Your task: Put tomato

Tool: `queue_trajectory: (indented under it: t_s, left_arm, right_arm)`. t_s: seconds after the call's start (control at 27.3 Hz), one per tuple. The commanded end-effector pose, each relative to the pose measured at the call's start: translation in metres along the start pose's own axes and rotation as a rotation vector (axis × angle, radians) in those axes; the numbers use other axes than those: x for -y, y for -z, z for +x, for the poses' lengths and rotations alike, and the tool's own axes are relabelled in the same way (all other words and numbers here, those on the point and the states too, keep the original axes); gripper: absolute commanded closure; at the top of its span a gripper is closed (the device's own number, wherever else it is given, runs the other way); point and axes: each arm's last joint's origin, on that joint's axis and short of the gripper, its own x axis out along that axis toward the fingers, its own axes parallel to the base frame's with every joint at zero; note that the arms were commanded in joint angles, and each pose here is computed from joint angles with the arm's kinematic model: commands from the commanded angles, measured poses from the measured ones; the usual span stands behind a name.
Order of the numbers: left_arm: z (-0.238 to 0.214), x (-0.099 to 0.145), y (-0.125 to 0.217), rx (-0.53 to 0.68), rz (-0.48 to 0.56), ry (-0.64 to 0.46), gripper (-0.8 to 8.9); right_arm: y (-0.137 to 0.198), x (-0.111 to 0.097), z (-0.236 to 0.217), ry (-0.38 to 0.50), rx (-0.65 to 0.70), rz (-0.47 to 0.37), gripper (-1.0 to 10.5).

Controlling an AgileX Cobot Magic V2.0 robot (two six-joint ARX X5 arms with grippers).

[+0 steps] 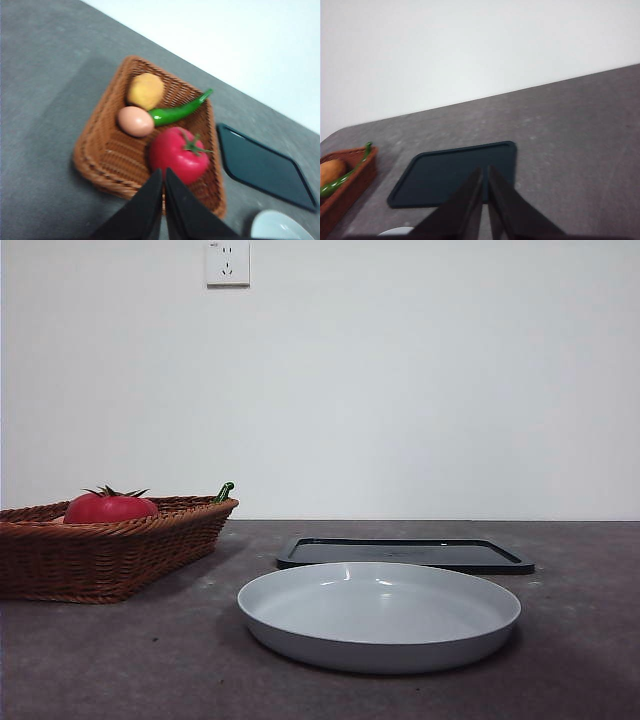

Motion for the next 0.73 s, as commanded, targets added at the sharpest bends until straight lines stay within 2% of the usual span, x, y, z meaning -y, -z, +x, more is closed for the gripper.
queue_trajectory:
  t_s: [0.04,0.33,0.73]
  left_arm:
    - [-0.005,0.012,-0.020,-0.046,0.118,0.016,8.03]
    - [-0.001,0.037,-0.062,-0.254,0.263,0.118,8.04]
    - [0.009,0.063,-0.089,-0.508,0.302,0.298,8.04]
  right_arm:
    - [-0.020,-0.008,0.002,-0.034,-0.043,-0.053,9.4]
    - [-0.062,-0.023,0.018,-0.139,-0.307,-0.099,9.4]
    - [-0.089,-0.044,0.032,-0.315,-0.594,-0.156,9.4]
